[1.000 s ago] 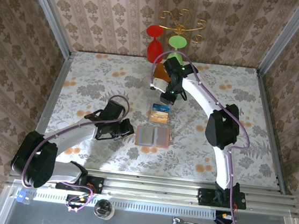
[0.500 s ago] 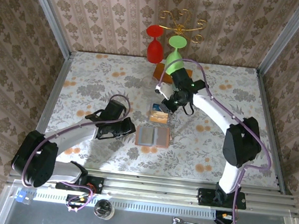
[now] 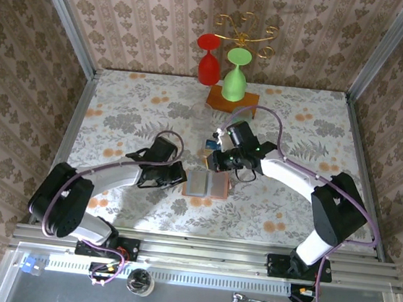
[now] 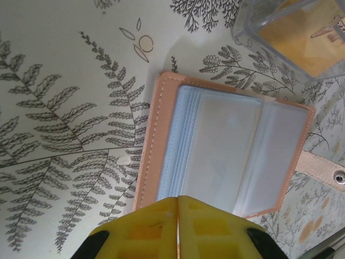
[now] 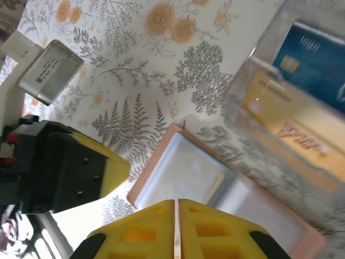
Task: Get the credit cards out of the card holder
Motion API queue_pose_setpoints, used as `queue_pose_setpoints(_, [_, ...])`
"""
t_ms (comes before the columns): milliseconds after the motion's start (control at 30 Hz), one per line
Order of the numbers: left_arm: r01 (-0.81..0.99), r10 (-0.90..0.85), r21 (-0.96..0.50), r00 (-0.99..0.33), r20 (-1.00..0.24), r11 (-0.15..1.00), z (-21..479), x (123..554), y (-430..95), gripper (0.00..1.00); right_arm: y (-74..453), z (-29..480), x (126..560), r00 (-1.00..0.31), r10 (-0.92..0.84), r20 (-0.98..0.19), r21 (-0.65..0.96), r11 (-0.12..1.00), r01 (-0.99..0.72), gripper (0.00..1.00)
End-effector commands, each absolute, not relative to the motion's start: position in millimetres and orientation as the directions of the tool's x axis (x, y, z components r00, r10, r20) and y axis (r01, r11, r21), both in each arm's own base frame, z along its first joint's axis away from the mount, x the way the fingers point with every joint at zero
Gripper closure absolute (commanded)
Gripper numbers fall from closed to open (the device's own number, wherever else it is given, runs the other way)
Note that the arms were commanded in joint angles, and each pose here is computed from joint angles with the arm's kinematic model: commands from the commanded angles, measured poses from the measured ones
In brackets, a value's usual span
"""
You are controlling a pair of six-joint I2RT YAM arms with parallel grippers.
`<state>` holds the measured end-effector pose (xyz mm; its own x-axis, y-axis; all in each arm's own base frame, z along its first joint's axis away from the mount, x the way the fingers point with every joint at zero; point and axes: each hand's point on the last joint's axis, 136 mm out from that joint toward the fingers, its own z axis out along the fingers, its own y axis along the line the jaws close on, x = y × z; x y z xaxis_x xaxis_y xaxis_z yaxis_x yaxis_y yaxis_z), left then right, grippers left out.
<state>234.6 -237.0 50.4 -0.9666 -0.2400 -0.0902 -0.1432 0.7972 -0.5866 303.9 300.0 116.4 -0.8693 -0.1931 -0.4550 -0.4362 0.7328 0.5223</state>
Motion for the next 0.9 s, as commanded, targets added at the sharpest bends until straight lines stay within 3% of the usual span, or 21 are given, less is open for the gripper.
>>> queue_pose_setpoints(0, [-0.114, -0.221, -0.604, -0.969, -0.106, 0.789, 56.6, 241.7, -245.7, 0.91, 308.2, 121.0, 299.5, -0.898, -0.109, -0.427, 0.581, 0.727, -0.365, 0.88])
queue_pose_setpoints(700, [-0.105, -0.188, -0.578, -0.978, -0.085, 0.81, 33.5, 239.8, -236.0, 0.96, 292.9, 76.6, 284.4, -0.973, 0.017, -0.231, 0.584, 0.802, -0.124, 0.89])
queue_pose_setpoints(867, [-0.115, -0.184, -0.582, -0.981, -0.062, 0.805, 25.4, 236.4, -234.4, 0.97, 294.2, 72.0, 286.9, -0.977, 0.051, -0.207, 0.588, 0.805, -0.082, 0.85])
